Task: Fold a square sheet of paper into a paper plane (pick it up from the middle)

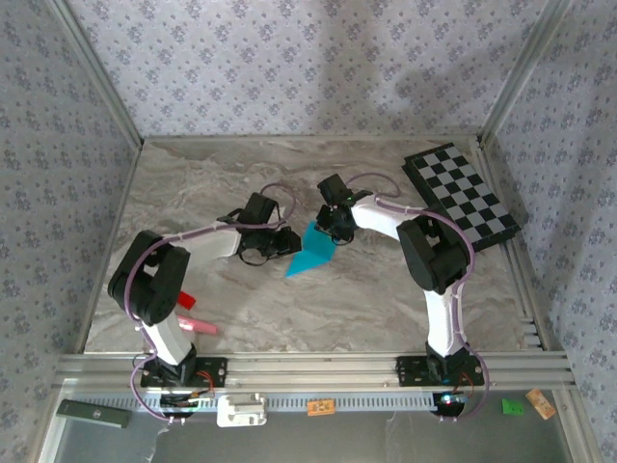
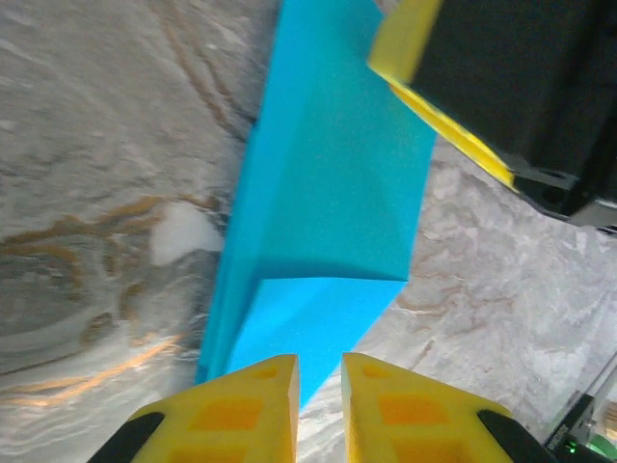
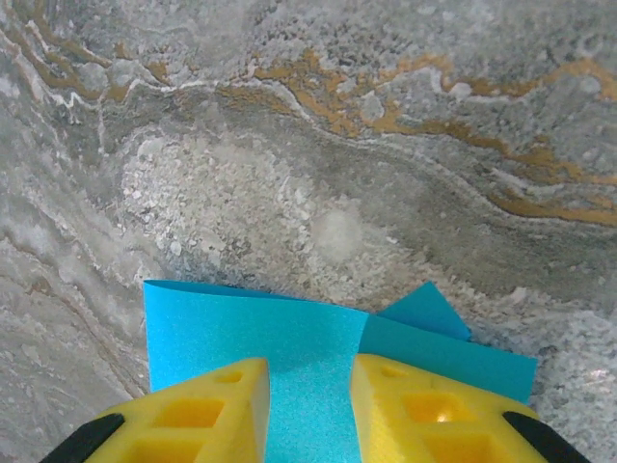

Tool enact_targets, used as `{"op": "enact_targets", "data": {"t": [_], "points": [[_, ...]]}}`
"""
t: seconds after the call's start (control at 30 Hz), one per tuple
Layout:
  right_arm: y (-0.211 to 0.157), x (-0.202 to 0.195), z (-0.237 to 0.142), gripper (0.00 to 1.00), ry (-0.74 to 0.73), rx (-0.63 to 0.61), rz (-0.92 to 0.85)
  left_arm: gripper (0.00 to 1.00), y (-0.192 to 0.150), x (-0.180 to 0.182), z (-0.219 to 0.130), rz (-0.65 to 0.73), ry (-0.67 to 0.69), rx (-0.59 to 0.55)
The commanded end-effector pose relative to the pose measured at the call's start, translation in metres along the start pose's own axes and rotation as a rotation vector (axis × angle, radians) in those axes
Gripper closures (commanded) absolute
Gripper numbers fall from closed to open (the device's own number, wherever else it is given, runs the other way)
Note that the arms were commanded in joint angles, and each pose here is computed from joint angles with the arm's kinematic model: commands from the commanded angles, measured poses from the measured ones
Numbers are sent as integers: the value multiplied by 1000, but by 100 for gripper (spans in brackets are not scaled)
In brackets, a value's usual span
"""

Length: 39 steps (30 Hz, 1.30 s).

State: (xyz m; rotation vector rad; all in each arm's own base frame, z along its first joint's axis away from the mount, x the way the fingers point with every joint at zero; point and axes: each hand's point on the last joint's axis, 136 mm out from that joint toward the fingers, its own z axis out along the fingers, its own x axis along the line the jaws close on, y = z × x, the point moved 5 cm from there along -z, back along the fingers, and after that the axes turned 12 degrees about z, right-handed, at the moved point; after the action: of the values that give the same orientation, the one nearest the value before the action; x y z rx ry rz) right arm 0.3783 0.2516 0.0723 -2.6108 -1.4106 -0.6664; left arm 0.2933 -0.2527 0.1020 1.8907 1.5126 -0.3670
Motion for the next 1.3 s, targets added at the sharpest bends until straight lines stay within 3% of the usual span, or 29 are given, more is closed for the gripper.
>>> {"op": "enact_targets", "data": {"t": [0.0,0.33,0.63,0.93,1.27], "points": [[-1,-19,0,69,-72,-12,74,83,1,-11,1,-20,-45,-22],[1,-5,-8,67,22,35,16,93,-2,11,22,-86,69,52],[9,16,-49,50,224,-5,-65,96,-8,33,27,-173,153,112],[-20,-34,-59,43,249,44,68,96,-11,40,34,-343,40,131],[-48,-34,-41,48,243,140,108,94,-4,35,28,-372,-57,98]]}}
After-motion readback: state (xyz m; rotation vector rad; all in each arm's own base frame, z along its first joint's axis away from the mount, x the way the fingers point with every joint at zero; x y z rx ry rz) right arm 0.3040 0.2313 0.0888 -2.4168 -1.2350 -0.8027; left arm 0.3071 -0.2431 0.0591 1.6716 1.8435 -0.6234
